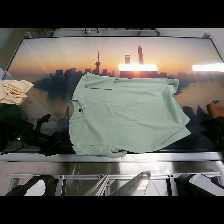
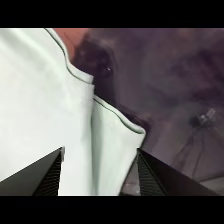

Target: Fold the shirts.

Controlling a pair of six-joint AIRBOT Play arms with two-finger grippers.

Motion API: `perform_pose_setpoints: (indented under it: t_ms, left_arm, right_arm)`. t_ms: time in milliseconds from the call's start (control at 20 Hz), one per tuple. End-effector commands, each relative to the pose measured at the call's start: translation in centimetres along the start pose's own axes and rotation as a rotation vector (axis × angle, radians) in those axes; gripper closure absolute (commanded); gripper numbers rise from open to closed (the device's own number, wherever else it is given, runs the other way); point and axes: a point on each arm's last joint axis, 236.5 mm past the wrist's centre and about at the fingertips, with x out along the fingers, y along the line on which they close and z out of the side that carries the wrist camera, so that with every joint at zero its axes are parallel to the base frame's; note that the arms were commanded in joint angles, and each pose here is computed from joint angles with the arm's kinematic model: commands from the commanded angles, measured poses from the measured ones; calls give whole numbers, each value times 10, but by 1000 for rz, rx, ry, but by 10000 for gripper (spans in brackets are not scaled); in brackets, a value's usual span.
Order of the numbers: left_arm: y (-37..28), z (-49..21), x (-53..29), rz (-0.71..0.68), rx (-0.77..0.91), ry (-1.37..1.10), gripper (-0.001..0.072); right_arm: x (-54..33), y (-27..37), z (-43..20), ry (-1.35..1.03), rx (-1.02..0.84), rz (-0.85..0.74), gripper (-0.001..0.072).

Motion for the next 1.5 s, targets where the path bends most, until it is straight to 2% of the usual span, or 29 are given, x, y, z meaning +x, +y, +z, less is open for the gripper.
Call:
perform_pose_setpoints:
  t_ms: [0,250,450,550,600,700,800,850,1100,1450]
  left_arm:
    - [-1,13,10,-38,-16,-48,14]
    - [11,6,31,-69,-88,78,15]
    - [-10,21,41,-214,-100,70,15]
    - [-5,25,54,-180,-102,74,15]
    - [-7,24,60,-175,-96,84,62]
    - [-14,27,68,-157,-46,95,326]
    - [-24,31,68,-141,14,102,520]
    - [-28,33,66,-133,42,94,667]
    - [-45,30,47,-127,137,55,686]
    - [-45,52,6,-154,129,-126,686]
  right_arm:
    - [-4,27,18,-75,25,119,207]
    - [-8,48,27,-117,-8,206,206]
    - [-8,48,27,-121,-42,204,206]
    - [-8,48,27,-122,-57,204,206]
    - [-8,48,27,-122,-67,203,206]
    - [-8,48,27,-122,-70,203,206]
    - [-8,48,27,-122,-70,202,206]
    - [-7,46,26,-118,-72,196,206]
    - [5,2,4,1,-105,37,207]
    - [37,-38,-24,198,-55,-25,210]
